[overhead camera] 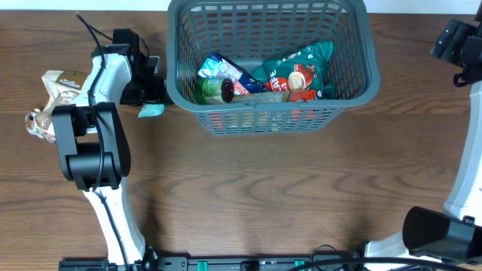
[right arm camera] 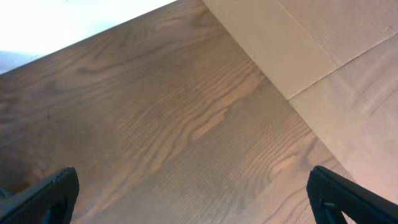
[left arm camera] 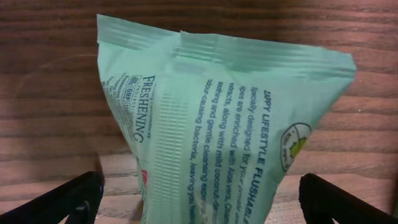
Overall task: Pack container
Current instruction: 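Move the left gripper to the mint-green wipe pouch and grasp it, then carry the wipe pouch with the left gripper and release into the basket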
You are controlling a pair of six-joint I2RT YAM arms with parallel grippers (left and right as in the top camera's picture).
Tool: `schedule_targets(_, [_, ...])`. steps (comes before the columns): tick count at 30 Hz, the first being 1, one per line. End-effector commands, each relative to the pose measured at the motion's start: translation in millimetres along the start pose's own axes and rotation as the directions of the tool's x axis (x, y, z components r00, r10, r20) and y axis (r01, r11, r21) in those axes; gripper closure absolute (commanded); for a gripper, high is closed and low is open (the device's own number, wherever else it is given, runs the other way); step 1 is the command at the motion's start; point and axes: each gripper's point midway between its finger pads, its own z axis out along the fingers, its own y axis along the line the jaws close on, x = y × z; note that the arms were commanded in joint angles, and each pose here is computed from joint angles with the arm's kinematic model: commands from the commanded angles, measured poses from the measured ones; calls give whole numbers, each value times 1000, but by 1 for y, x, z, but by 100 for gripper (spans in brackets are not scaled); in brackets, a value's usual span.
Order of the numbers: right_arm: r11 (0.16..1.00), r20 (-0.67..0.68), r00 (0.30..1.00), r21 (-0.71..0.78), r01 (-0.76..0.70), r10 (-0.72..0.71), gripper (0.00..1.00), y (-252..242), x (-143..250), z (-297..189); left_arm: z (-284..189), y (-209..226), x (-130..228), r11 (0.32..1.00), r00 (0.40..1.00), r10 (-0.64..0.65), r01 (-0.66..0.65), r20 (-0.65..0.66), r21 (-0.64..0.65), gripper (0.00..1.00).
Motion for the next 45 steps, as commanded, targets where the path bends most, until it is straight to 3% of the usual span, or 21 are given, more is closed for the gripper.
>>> schedule_targets(1, [999,28,999,3,-34,33,1,-8,-7,-9,9,3,7,1000,999,-27,27,-28,-6,1])
schedule_targets(14, [999,28,999,3,-33,33,1,-8,-7,-9,11,4,10,1000,999,-29,28,-37,-6,1])
schedule_targets(25, [999,28,999,3,-34,33,1,-8,-7,-9,30,4,33,999,995,-38,38,-90,-2,0])
schedule_targets(26, [999,28,999,3,-33,33,1,-8,-7,-9,32,4,35,999,995,-38,38,-94,-2,5])
schedule_targets(27, [999,28,999,3,-33,33,1,-8,-7,-9,32,4,36,999,995,-39,39,-97,-2,19])
schedule_targets(29, [999,28,999,3,-34,33,1,-8,-7,-9,32,4,37,999,994,-39,39,-99,-1,58])
schedule_targets(32, [999,28,999,3,-34,33,1,-8,-7,-9,32,4,37,999,994,-39,39,-99,-1,94])
schedule_targets(45, [999,28,999,3,-34,33,1,-8,-7,-9,7,13,13,997,999,-28,25,-33,-68,94])
